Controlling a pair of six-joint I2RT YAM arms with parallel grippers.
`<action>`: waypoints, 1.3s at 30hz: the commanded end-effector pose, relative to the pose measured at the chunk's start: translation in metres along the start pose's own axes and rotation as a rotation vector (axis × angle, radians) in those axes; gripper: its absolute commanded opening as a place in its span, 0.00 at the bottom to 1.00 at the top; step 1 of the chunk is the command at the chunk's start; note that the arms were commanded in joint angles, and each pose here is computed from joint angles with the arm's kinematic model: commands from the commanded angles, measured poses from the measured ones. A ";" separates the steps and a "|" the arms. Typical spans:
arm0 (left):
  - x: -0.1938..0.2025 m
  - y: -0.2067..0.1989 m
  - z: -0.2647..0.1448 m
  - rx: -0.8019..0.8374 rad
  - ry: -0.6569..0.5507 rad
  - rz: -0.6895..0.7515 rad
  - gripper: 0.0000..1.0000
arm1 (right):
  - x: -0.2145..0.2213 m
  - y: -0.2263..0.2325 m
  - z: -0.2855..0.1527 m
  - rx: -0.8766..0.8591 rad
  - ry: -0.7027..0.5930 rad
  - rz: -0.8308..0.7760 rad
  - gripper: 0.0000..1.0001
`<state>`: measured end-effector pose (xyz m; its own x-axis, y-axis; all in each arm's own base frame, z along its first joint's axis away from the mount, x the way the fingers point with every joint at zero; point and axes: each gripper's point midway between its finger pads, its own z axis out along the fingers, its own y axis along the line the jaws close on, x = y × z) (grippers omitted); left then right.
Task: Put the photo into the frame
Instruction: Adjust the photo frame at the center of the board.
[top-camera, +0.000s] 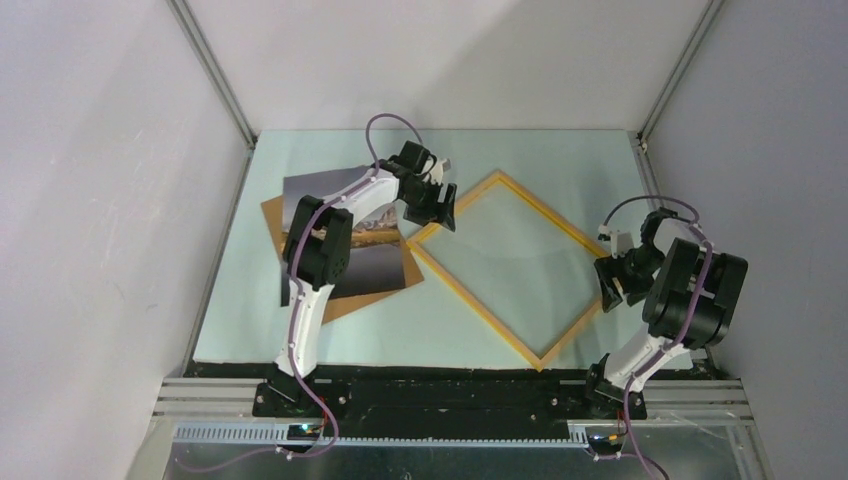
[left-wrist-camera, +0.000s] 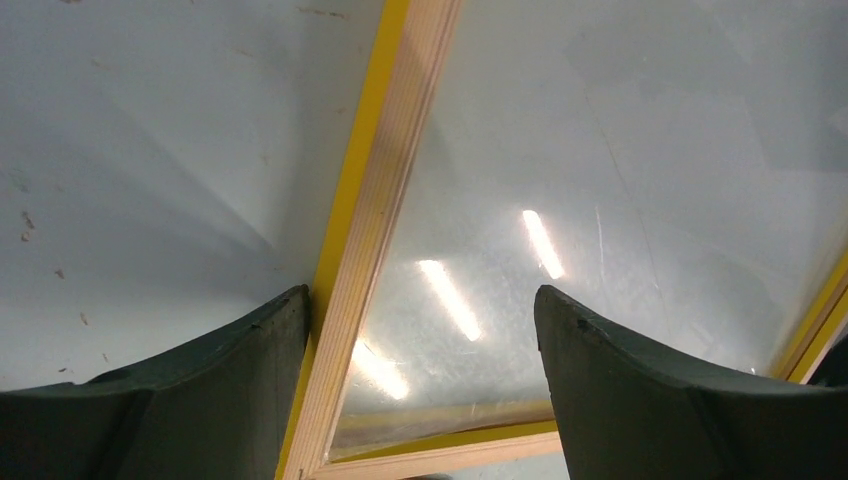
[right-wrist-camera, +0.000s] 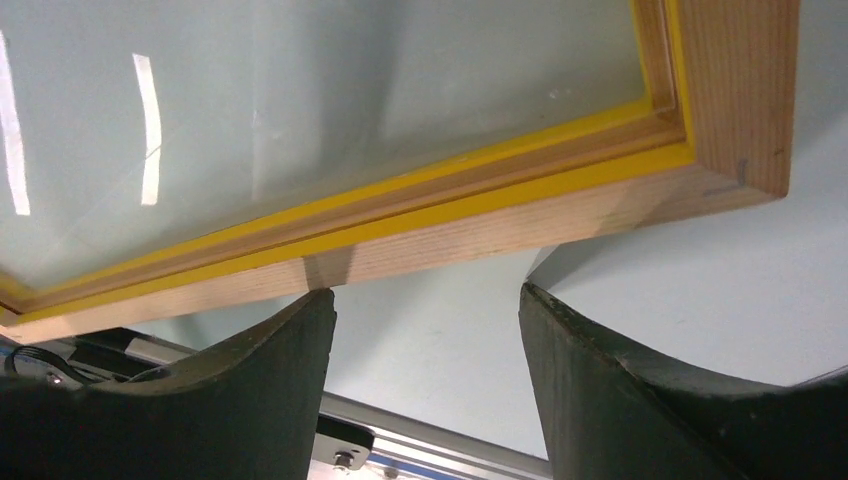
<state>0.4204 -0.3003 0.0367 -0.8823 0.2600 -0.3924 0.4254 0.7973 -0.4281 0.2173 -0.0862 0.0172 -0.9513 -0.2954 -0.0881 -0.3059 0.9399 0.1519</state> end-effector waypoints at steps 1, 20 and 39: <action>0.025 -0.028 -0.010 0.105 0.076 0.007 0.86 | -0.051 -0.014 0.006 -0.057 -0.150 0.019 0.73; 0.056 -0.080 0.008 0.259 0.174 0.043 0.85 | -0.178 -0.111 -0.020 0.041 -0.284 0.289 0.73; 0.067 -0.083 -0.006 0.202 0.140 -0.003 0.86 | -0.215 -0.029 -0.085 0.139 -0.567 0.242 0.68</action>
<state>0.3280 -0.3456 0.0398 -0.8977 0.3525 -0.2643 0.4395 0.6761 -0.5913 0.4179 -0.0695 0.1047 -0.8474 0.0042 -0.5310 -0.0658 0.9914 0.1129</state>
